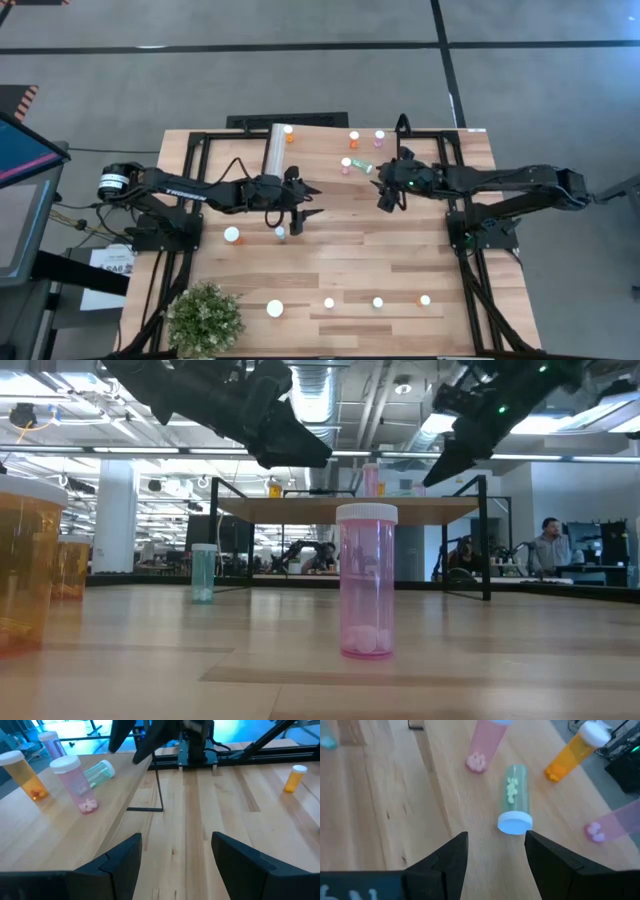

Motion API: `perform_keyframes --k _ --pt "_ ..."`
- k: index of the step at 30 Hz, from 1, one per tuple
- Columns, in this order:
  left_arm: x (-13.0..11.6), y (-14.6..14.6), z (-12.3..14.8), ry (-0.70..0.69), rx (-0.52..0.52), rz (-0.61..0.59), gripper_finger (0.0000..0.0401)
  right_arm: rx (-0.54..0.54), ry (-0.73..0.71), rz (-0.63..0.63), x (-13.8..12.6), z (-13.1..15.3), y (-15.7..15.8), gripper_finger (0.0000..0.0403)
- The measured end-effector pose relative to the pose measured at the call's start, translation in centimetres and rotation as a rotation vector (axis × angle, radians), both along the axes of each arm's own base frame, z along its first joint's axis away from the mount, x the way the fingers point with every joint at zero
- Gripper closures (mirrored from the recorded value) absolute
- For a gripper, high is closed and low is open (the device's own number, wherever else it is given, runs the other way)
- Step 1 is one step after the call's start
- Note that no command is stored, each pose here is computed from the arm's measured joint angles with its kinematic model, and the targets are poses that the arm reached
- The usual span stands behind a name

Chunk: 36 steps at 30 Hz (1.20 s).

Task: Pick and place medicine bottles onto shelf by color
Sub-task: Adjust the blue small pill bottle on the shelf

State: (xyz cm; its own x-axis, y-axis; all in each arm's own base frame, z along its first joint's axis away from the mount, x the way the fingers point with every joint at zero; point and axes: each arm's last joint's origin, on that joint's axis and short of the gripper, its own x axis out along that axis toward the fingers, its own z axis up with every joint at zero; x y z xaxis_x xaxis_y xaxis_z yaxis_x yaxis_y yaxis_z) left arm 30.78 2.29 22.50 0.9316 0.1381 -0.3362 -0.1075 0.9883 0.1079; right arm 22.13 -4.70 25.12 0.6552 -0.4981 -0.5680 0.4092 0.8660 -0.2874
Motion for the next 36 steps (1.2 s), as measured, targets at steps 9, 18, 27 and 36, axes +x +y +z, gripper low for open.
perform_keyframes --k 9,18,27,36 --pt "0.0 0.0 -0.1 0.012 -0.005 0.001 0.0172 -0.005 0.01 -0.065 1.2 -1.2 -2.2 0.0183" --pt "0.0 0.0 -0.1 0.012 -0.005 0.001 0.0172 0.027 -0.043 -0.039 1.5 -1.1 -2.9 0.0183" --pt "0.0 0.0 -0.1 0.011 -0.009 0.001 0.0172 0.091 -0.046 -0.034 1.2 -1.3 -3.5 0.0214" --pt "0.0 0.0 -0.1 0.011 -0.01 0.002 0.0172 0.093 -0.043 -0.035 0.9 -0.8 -3.4 0.0275"
